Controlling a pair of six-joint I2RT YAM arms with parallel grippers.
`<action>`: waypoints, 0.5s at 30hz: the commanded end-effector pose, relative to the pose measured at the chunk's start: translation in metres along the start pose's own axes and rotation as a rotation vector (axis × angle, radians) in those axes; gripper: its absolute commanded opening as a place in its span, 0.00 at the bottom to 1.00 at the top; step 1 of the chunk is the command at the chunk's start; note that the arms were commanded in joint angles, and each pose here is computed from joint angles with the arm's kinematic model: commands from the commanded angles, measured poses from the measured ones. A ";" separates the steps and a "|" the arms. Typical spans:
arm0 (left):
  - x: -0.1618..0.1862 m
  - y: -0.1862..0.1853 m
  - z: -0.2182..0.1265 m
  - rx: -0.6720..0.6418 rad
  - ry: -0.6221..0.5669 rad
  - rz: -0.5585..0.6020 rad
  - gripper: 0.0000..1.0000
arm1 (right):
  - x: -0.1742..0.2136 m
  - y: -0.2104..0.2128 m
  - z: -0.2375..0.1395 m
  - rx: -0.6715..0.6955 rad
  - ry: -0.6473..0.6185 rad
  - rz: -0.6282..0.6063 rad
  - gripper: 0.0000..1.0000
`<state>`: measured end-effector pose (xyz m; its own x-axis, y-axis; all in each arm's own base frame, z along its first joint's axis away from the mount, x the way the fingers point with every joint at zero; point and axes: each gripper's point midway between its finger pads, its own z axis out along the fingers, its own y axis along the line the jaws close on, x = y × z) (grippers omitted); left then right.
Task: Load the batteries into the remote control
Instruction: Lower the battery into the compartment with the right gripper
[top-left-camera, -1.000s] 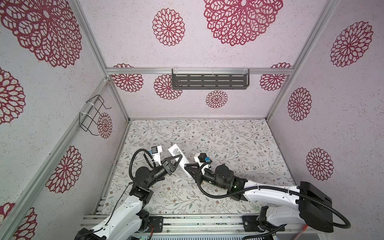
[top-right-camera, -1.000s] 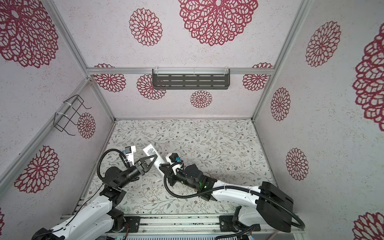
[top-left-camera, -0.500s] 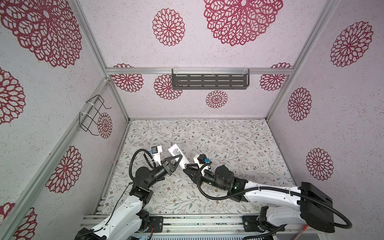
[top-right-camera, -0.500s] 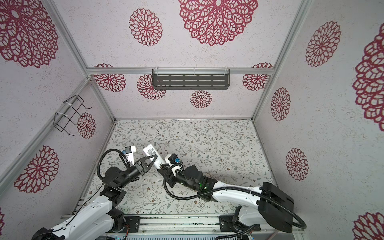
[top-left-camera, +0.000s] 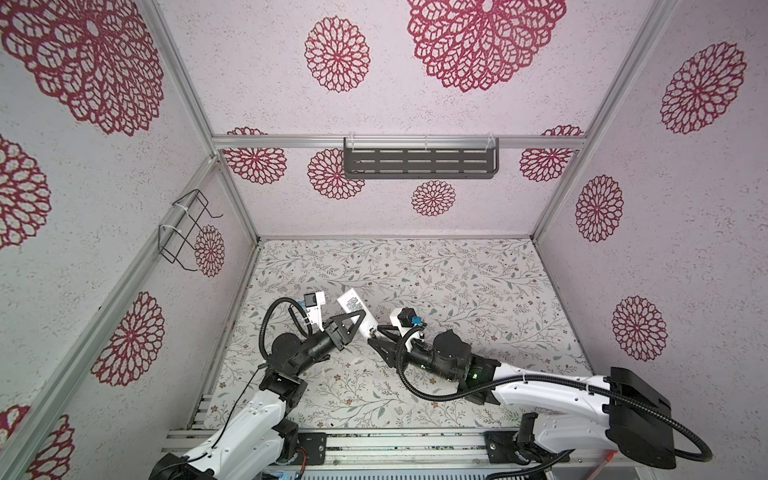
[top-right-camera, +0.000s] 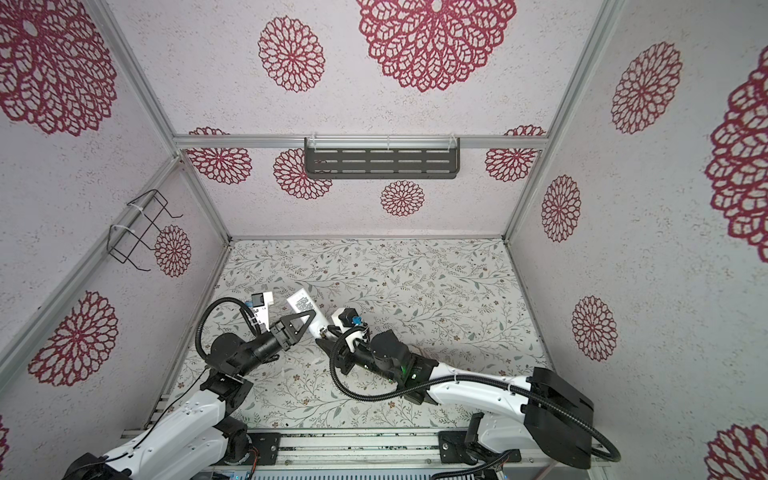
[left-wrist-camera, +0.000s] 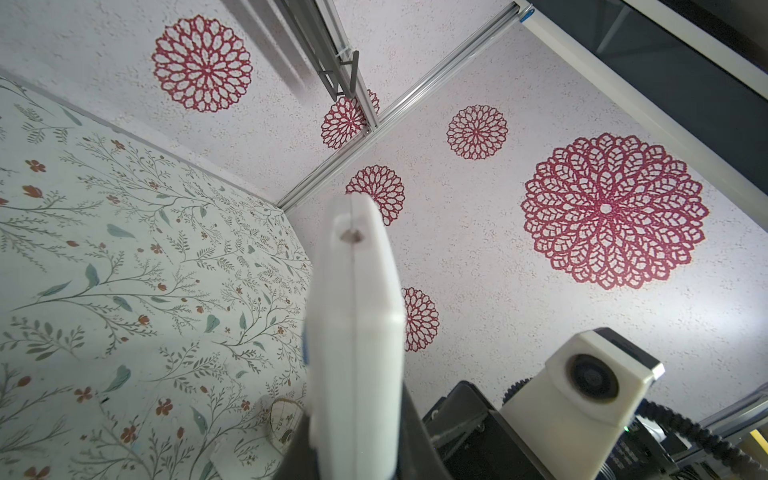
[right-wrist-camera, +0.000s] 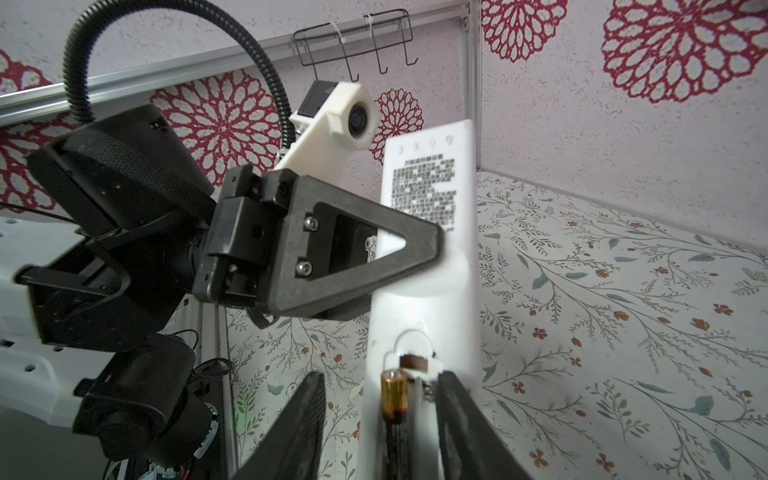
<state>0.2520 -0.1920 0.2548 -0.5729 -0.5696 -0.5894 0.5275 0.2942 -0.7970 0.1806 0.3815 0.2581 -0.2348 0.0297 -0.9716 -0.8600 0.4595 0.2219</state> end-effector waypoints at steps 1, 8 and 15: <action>-0.003 -0.011 -0.001 0.049 -0.014 0.021 0.00 | -0.029 0.008 -0.007 -0.010 -0.060 -0.018 0.47; -0.002 -0.011 -0.001 0.051 -0.009 0.019 0.00 | -0.038 0.015 -0.025 -0.022 0.000 -0.045 0.51; -0.001 -0.015 0.000 0.068 0.006 0.012 0.00 | -0.043 0.019 -0.054 -0.023 0.128 -0.167 0.52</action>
<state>0.2490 -0.1943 0.2557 -0.5827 -0.5576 -0.5912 0.5371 0.2817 -0.7951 0.1585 0.3528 0.3038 -0.1875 -0.0621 -0.9803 -0.8851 0.4435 0.1412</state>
